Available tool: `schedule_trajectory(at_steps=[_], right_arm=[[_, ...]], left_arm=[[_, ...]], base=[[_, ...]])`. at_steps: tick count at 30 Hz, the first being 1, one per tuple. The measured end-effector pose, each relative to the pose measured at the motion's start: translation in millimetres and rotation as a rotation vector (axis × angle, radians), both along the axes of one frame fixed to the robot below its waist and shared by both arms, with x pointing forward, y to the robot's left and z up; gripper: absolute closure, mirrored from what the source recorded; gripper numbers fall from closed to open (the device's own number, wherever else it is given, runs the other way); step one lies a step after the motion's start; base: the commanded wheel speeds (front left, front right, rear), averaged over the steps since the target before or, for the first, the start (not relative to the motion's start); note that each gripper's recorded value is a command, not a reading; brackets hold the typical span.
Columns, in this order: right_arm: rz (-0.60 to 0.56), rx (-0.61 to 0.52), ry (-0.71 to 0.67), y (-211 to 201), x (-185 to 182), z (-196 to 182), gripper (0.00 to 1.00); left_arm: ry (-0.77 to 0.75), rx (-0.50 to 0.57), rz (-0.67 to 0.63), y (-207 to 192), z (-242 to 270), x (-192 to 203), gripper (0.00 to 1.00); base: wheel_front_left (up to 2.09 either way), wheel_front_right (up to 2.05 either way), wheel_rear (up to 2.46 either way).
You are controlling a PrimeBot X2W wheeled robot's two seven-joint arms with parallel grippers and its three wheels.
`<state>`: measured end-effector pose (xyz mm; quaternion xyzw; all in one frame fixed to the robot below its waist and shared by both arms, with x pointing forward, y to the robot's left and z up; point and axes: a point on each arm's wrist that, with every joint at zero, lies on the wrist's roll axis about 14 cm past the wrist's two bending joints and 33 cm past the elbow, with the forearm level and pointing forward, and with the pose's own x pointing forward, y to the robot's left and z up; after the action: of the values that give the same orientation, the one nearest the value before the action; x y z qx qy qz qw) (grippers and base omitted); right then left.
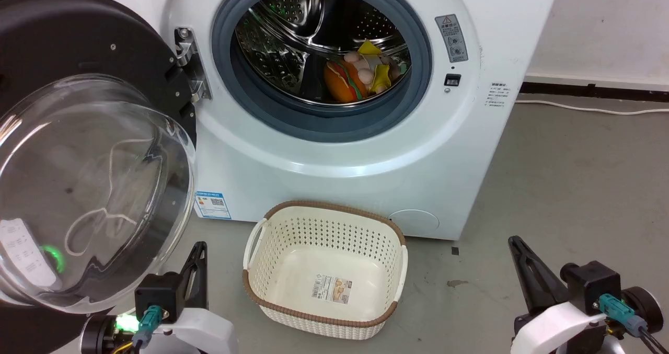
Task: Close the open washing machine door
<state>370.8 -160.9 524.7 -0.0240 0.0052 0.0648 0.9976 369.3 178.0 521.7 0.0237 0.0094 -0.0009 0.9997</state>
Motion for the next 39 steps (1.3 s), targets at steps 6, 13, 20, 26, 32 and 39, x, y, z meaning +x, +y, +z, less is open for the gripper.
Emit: schedule_trajectory(at_steps=[6,13,20,26,32,39], right_arm=[[0.0,0.0,0.0,-0.1,0.0,0.0,1.0],[0.0,0.0,0.001,-0.1,0.0,-0.2,0.0],[-0.001,0.006,-0.001,-0.5,0.1,-0.1,0.0],[0.007,0.015,-0.017,2.2,1.8,2.1,0.0],[0.027,0.017,-0.027,8.8,4.7,3.6,0.0],[0.067,0.028,-0.045,22.4,9.1,6.9,0.0]], left_arm=[[0.0,0.0,0.0,-0.1,0.0,0.0,1.0],[0.002,0.0,0.0,-0.1,-0.5,-0.1,0.0],[0.0,-0.001,-0.001,-0.2,-0.4,-0.2,0.0],[-0.018,-0.007,0.008,3.0,2.2,-1.8,0.0],[-0.03,-0.009,0.028,9.5,3.9,-5.4,0.0],[-0.05,-0.014,0.063,21.4,7.5,-12.8,0.0]], base=[[0.0,0.0,0.0],[0.0,0.0,0.0],[0.0,0.0,0.0],[0.0,0.0,0.0],[0.0,0.0,0.0],[0.0,0.0,0.0]])
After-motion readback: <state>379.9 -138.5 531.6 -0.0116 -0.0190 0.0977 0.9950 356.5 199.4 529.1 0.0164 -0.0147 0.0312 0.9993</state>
